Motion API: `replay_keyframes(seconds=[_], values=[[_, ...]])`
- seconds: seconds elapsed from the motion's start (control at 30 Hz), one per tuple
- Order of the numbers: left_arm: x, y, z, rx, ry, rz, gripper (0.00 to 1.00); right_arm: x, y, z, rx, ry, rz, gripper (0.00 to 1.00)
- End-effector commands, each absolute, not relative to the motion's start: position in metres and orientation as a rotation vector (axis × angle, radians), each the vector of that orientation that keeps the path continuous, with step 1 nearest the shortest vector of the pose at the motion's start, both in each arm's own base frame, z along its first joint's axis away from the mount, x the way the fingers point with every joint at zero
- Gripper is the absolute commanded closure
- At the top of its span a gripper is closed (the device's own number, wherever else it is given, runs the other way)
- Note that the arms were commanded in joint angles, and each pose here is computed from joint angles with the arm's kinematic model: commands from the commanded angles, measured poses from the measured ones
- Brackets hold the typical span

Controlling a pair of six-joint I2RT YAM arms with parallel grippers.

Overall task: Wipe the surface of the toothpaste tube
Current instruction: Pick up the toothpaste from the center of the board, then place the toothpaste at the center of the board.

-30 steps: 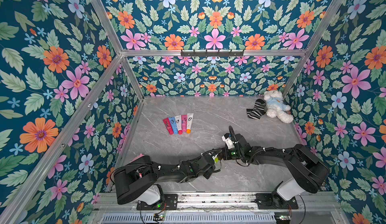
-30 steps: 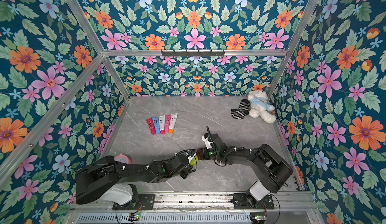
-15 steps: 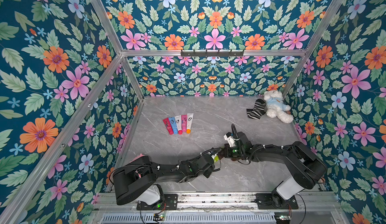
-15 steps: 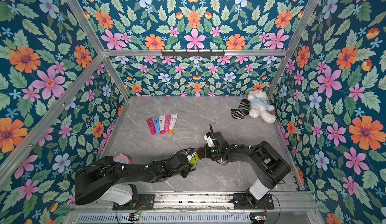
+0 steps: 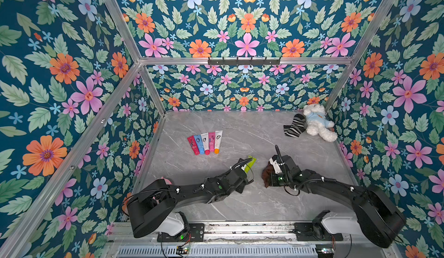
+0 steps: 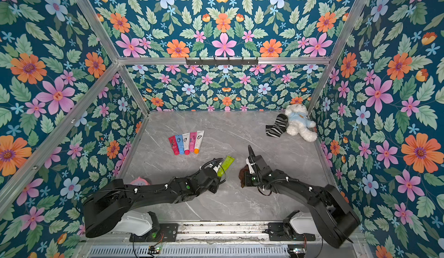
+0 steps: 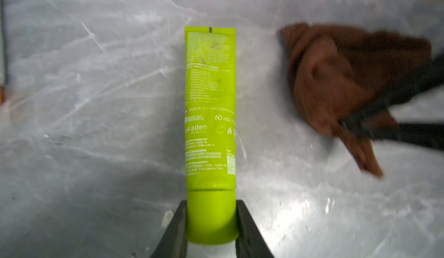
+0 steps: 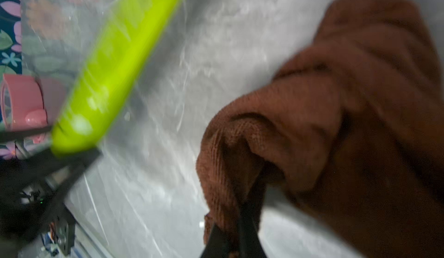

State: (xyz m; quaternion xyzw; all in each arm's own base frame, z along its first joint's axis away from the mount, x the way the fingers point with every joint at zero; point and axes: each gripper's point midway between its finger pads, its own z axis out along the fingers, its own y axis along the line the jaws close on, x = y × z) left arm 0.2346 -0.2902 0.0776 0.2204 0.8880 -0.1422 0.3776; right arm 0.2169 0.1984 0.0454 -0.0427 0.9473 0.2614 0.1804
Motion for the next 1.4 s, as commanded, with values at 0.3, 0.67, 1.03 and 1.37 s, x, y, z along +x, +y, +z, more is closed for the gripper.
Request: replay_keyframes(seconds=[0.3, 0.67, 1.03, 1.37], values=[[0.352, -0.387, 0.109, 0.300, 2.257, -0.520, 1.00, 0.152, 0.169, 0.053, -0.087, 2.718, 0.817, 1.00], [0.398, -0.480, 0.092, 0.265, 2.306, -0.705, 1.00, 0.147, 0.174, 0.063, -0.125, 2.646, 0.905, 1.00], [0.401, -0.513, 0.058, 0.211, 2.340, -0.838, 0.92, 0.148, 0.170, 0.067, -0.108, 2.612, 0.898, 1.00], [0.397, -0.532, 0.051, 0.236, 2.339, -0.965, 0.43, 0.149, 0.169, 0.068, -0.104, 2.605, 0.893, 1.00]])
